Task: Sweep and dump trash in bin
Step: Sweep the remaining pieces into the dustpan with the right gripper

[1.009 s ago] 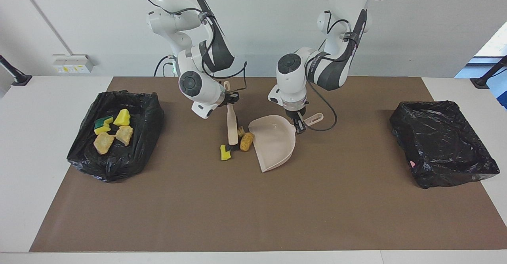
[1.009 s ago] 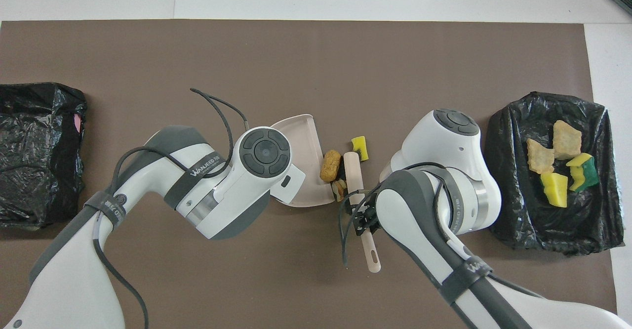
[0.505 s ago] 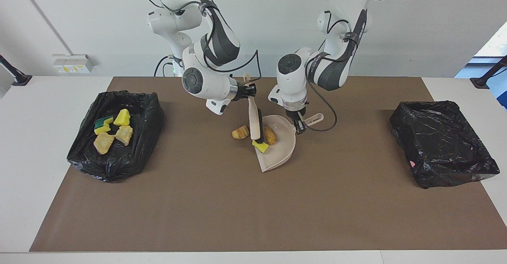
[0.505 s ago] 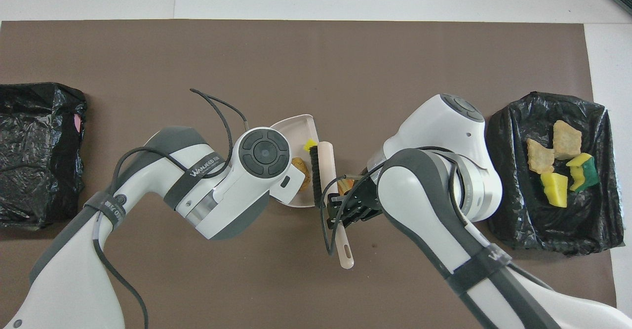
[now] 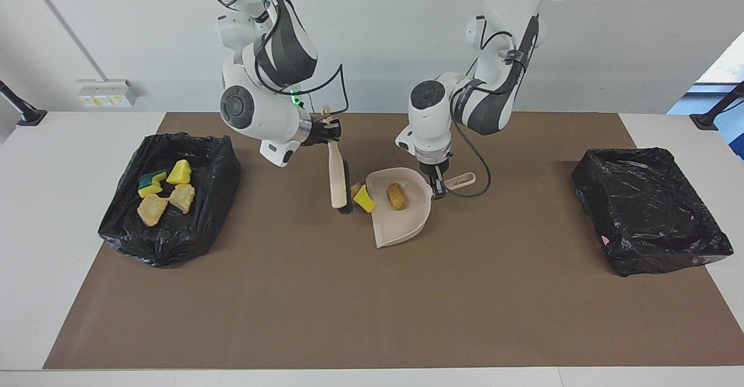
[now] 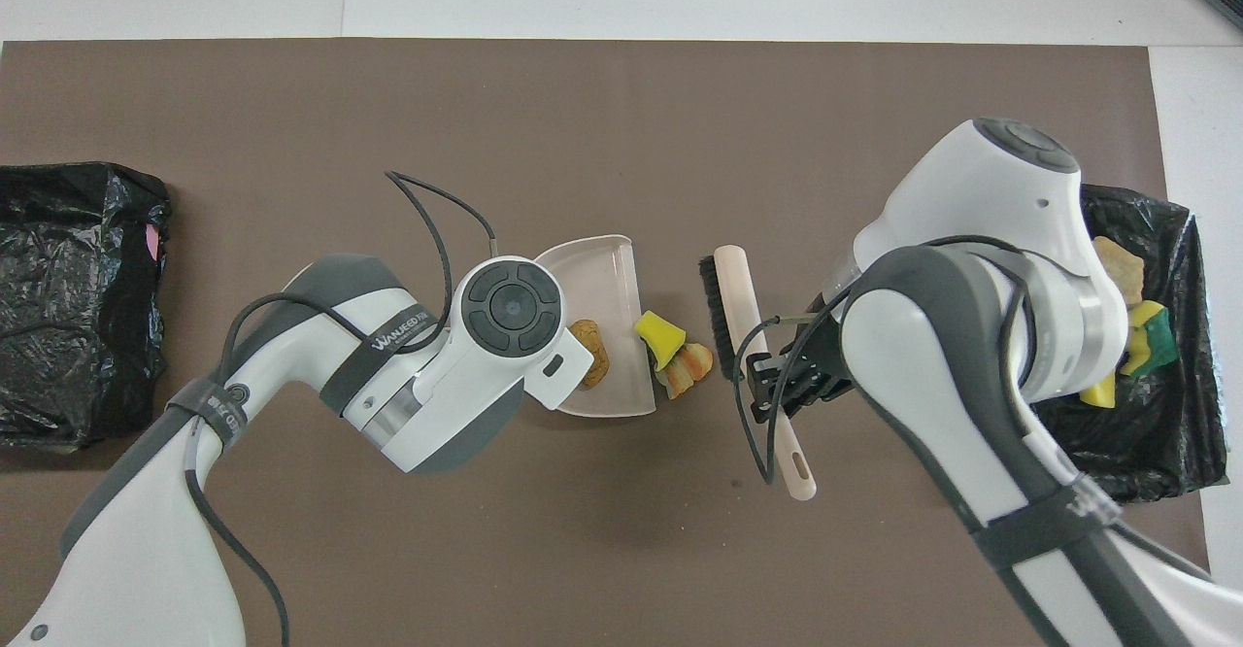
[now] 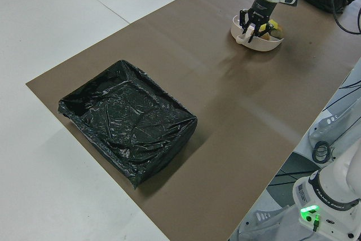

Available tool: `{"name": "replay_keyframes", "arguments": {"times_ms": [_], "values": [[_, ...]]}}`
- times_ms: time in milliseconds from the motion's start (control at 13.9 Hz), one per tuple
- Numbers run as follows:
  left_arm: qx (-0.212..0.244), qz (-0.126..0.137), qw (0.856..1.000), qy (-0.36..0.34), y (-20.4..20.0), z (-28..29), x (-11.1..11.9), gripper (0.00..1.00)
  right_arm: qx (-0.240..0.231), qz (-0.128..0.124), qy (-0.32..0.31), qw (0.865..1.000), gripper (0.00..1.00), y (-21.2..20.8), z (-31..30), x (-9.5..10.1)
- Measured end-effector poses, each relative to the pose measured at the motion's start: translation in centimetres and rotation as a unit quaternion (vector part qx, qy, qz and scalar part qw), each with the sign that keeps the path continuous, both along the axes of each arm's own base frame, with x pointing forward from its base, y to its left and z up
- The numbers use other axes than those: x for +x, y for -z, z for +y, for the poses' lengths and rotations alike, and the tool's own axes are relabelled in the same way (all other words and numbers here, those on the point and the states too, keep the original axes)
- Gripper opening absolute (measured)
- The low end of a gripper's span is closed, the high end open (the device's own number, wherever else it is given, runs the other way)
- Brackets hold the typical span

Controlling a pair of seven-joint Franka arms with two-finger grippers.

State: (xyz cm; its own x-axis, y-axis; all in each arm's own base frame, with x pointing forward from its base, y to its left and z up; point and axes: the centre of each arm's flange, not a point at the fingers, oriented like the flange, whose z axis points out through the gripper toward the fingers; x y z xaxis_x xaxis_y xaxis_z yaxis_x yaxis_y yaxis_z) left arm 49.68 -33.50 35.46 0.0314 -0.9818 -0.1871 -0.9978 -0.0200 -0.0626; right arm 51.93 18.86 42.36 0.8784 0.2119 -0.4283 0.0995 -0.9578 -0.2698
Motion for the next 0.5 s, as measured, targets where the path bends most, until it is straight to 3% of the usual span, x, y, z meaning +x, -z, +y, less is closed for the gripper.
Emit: {"name": "replay_keyframes", "arguments": {"times_ms": [72, 216, 505], "values": [[0.001, 0.001, 1.0, 0.002, 0.1, 0.0, -0.1, 0.33, -0.034, -0.01, -0.028, 0.999, 0.25, 1.4, -0.2, -1.2], [0.004, 0.004, 1.0, 0.012, 0.3, 0.1, -0.4, 0.33, -0.069, -0.006, -0.053, 0.996, 0.25, 3.7, -0.7, -3.4], [0.011, 0.008, 1.0, 0.026, 0.5, 0.3, -1.1, 0.33, -0.081, -0.004, -0.058, 0.995, 0.25, 7.6, 1.6, -5.9]]}}
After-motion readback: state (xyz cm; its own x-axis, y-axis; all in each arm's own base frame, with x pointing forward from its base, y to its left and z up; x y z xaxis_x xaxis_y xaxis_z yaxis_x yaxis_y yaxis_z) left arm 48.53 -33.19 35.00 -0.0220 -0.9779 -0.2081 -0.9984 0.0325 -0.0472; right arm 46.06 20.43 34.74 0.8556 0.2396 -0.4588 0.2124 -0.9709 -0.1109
